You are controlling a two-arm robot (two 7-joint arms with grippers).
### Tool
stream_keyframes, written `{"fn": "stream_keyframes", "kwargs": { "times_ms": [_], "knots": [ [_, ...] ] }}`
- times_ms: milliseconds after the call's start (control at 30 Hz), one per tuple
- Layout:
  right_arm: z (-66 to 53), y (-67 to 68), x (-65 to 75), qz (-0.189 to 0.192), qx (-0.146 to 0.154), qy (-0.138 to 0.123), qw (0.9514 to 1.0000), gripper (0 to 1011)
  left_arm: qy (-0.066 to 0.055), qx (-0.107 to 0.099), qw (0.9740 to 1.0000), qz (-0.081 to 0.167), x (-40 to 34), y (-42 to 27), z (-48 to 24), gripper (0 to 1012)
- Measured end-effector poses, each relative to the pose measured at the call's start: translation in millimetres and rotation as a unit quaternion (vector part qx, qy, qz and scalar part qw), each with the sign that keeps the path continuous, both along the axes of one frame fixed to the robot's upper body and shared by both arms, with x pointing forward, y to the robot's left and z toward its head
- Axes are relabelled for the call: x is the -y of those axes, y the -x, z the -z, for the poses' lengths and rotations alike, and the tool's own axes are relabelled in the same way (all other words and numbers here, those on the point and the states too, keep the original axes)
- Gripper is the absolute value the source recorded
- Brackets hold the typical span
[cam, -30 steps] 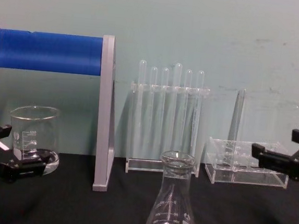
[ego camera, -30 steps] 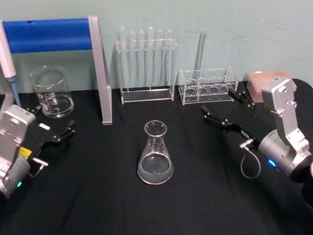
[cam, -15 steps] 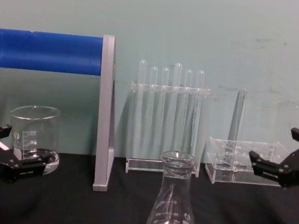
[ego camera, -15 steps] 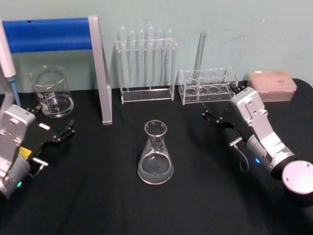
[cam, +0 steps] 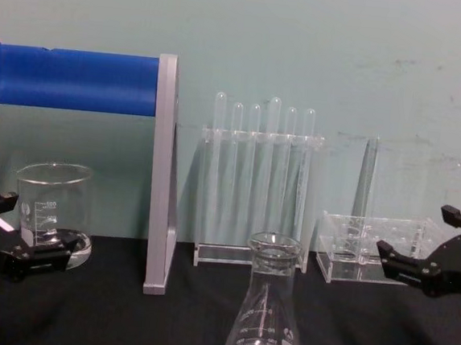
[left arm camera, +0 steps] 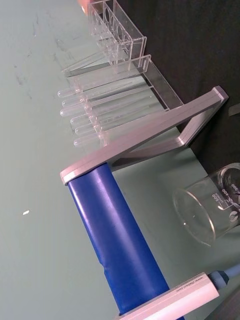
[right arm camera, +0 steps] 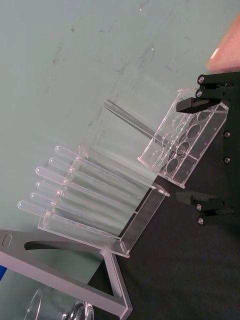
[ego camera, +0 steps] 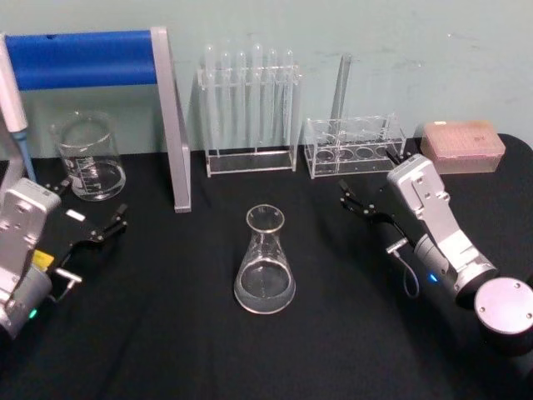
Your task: Grasp the erlenmeyer flask with one hand, shake it three times, then place it back.
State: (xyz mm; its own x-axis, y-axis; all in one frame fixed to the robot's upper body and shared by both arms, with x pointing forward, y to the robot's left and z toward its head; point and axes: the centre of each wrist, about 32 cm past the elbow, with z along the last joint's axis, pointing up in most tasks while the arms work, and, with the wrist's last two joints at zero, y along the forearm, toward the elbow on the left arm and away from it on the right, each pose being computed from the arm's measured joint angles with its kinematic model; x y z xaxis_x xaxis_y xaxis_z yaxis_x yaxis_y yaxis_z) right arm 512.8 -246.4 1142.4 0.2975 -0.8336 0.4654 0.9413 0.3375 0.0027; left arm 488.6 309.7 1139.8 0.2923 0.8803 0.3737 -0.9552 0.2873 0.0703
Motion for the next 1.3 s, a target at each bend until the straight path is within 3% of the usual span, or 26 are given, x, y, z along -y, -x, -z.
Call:
{"fn": "stream_keyframes", "kwargs": {
  "times_ms": [1300],
  "knots": [
    [-0.5,-0.4,0.1,0.000,0.002,0.002,1.0000,1000,0.000,0.000,1.0000,0.000,0.0,0.0,0.0,1001]
  ]
}}
